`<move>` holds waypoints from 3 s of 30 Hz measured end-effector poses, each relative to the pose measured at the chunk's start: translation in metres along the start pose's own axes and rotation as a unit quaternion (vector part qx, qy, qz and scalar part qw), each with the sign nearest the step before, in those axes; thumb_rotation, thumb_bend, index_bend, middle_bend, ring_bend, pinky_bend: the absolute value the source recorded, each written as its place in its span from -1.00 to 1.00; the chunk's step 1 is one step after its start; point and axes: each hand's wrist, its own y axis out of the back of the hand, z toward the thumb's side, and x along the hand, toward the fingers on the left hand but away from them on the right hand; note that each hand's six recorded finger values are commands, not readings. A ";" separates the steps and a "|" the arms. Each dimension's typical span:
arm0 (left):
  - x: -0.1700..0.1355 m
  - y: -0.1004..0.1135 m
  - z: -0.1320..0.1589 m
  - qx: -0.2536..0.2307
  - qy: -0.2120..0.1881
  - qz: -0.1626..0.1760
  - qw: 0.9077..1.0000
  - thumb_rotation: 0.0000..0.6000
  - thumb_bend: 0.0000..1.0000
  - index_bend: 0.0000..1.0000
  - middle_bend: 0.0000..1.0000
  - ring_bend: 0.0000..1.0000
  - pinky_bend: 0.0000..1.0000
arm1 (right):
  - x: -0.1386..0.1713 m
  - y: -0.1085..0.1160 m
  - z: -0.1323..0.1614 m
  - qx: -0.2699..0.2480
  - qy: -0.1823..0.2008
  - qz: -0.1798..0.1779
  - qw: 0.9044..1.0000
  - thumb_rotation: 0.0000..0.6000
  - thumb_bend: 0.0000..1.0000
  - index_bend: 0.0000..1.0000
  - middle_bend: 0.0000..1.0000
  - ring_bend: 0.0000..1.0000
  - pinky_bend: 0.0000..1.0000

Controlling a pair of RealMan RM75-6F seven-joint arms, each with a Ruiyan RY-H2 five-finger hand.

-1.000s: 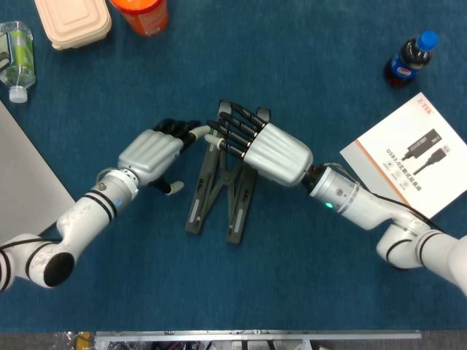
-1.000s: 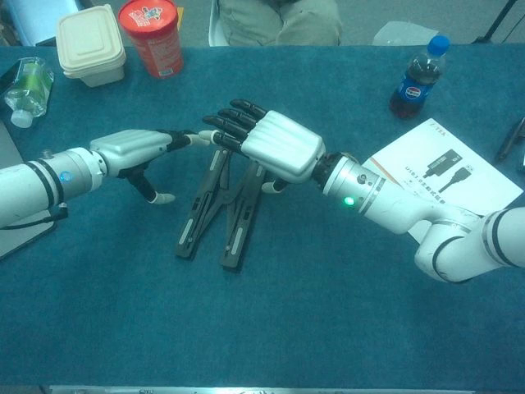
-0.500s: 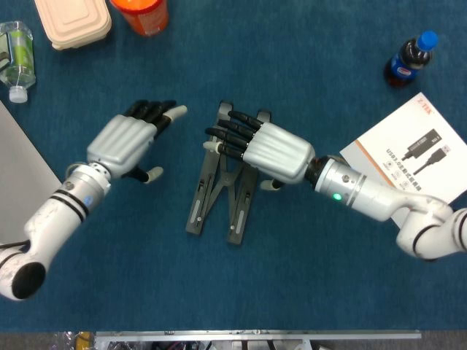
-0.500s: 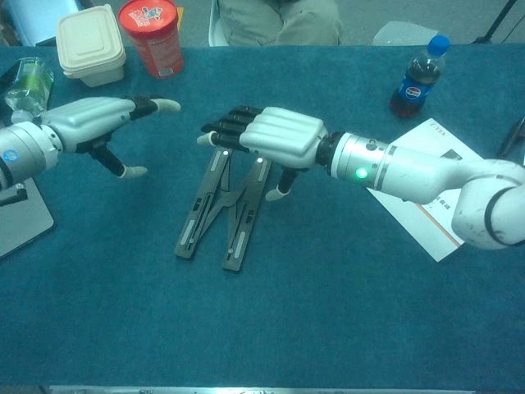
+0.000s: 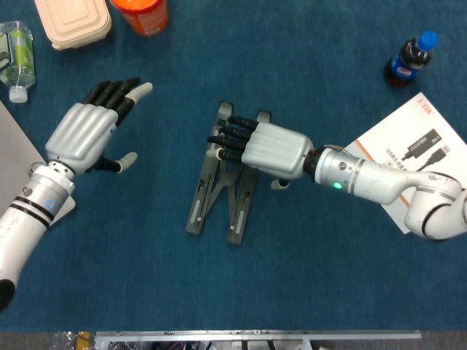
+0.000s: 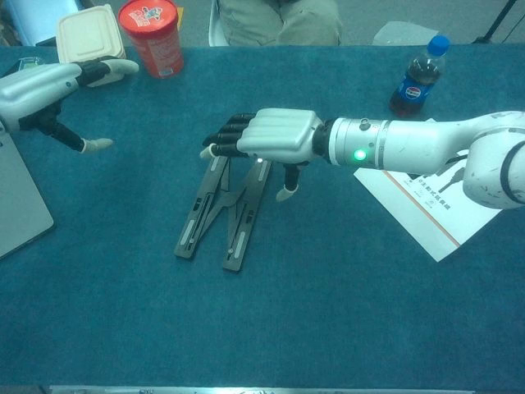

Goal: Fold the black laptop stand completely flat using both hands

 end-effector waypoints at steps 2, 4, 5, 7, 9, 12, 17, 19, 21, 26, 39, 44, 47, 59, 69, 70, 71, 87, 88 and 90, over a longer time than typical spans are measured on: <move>-0.002 0.001 -0.002 -0.003 0.002 0.003 1.000 1.00 -0.47 -1.00 -1.00 -1.00 -1.00 | -0.005 -0.002 0.004 0.014 0.010 0.008 1.000 1.00 -1.00 -1.00 -1.00 -1.00 -1.00; -0.003 0.002 -0.004 -0.006 0.005 0.005 1.000 1.00 -0.47 -1.00 -1.00 -1.00 -1.00 | -0.010 -0.004 0.008 0.023 0.018 0.015 0.999 1.00 -1.00 -1.00 -1.00 -1.00 -1.00; -0.004 0.003 -0.005 -0.007 0.006 0.006 1.000 1.00 -0.47 -1.00 -1.00 -1.00 -1.00 | -0.012 -0.005 0.010 0.028 0.022 0.019 0.999 1.00 -1.00 -1.00 -1.00 -1.00 -1.00; -0.004 0.004 -0.006 -0.008 0.007 0.007 1.000 1.00 -0.47 -1.00 -1.00 -1.00 -1.00 | -0.016 -0.007 0.012 0.036 0.027 0.024 0.999 1.00 -1.00 -1.00 -1.00 -1.00 -1.00; -0.005 0.004 -0.008 -0.008 0.008 0.009 1.000 1.00 -0.47 -1.00 -1.00 -1.00 -1.00 | -0.021 -0.008 0.013 0.046 0.031 0.028 0.998 1.00 -1.00 -1.00 -1.00 -1.00 -1.00; -0.004 0.005 -0.009 -0.011 0.010 0.010 1.000 1.00 -0.47 -1.00 -1.00 -1.00 -1.00 | -0.029 -0.010 0.016 0.057 0.037 0.035 0.997 1.00 -1.00 -1.00 -1.00 -1.00 -1.00; -0.005 0.004 -0.013 -0.016 0.014 0.011 1.000 1.00 -0.47 -1.00 -1.00 -1.00 -1.00 | -0.042 -0.013 0.023 0.063 0.046 0.045 0.996 1.00 -1.00 -1.00 -1.00 -1.00 -1.00; -0.006 0.004 -0.014 -0.018 0.016 0.011 1.000 1.00 -0.47 -1.00 -1.00 -1.00 -1.00 | -0.046 -0.013 0.024 0.065 0.049 0.046 0.996 1.00 -1.00 -1.00 -1.00 -1.00 -1.00; -0.006 0.004 -0.016 -0.021 0.018 0.011 1.000 1.00 -0.47 -1.00 -1.00 -1.00 -1.00 | -0.050 -0.014 0.026 0.063 0.051 0.047 0.996 1.00 -1.00 -1.00 -1.00 -1.00 -1.00; -0.006 0.004 -0.020 -0.027 0.021 0.011 0.999 1.00 -0.47 -1.00 -1.00 -1.00 -1.00 | -0.056 -0.014 0.028 0.063 0.053 0.052 0.995 1.00 -1.00 -1.00 -1.00 -1.00 -1.00; -0.009 0.004 -0.020 -0.031 0.020 0.012 0.999 1.00 -0.47 -1.00 -1.00 -1.00 -1.00 | -0.065 -0.013 0.031 0.042 0.050 0.059 0.996 1.00 -1.00 -1.00 -0.82 -1.00 -1.00; -0.009 0.003 -0.020 -0.033 0.019 0.011 0.999 1.00 -0.47 -1.00 -1.00 -1.00 -1.00 | -0.067 -0.015 0.031 0.036 0.047 0.065 0.996 1.00 -1.00 -1.00 -0.77 -1.00 -1.00; -0.009 0.003 -0.020 -0.033 0.019 0.011 0.999 1.00 -0.47 -1.00 -1.00 -1.00 -1.00 | -0.067 -0.014 0.032 0.033 0.047 0.065 0.996 1.00 -1.00 -1.00 -0.71 -1.00 -1.00; -0.010 0.003 -0.019 -0.037 0.018 0.010 0.999 1.00 -0.47 -1.00 -1.00 -1.00 -1.00 | -0.067 -0.013 0.032 0.025 0.044 0.064 0.997 1.00 -0.98 -1.00 -0.54 -0.99 -1.00; -0.009 0.002 -0.017 -0.040 0.014 0.008 0.999 1.00 -0.47 -1.00 -1.00 -1.00 -1.00 | -0.065 -0.014 0.033 0.024 0.044 0.060 0.997 1.00 -0.91 -1.00 -0.38 -0.84 -1.00; -0.009 0.001 -0.017 -0.040 0.014 0.007 0.999 1.00 -0.47 -1.00 -1.00 -1.00 -1.00 | -0.065 -0.013 0.033 0.024 0.044 0.059 0.997 1.00 -0.91 -1.00 -0.36 -0.82 -1.00; -0.009 0.001 -0.017 -0.041 0.014 0.006 0.999 1.00 -0.47 -1.00 -1.00 -1.00 -1.00 | -0.065 -0.013 0.033 0.024 0.045 0.057 0.997 1.00 -0.91 -1.00 -0.34 -0.80 -1.00; -0.008 -0.002 -0.013 -0.045 0.009 0.002 0.999 1.00 -0.47 -1.00 -1.00 -1.00 -1.00 | -0.061 -0.011 0.033 0.018 0.042 0.039 0.998 1.00 -0.91 -1.00 -0.05 -0.51 -0.92; -0.007 -0.002 -0.013 -0.045 0.008 0.002 0.999 1.00 -0.47 -1.00 -1.00 -1.00 -1.00 | -0.061 -0.010 0.033 0.019 0.042 0.038 0.998 1.00 -0.91 -1.00 -0.04 -0.50 -0.91; -0.007 -0.002 -0.013 -0.045 0.008 0.003 0.999 1.00 -0.47 -1.00 -1.00 -1.00 -1.00 | -0.061 -0.010 0.033 0.018 0.043 0.035 0.998 1.00 -0.91 -1.00 -0.03 -0.49 -0.91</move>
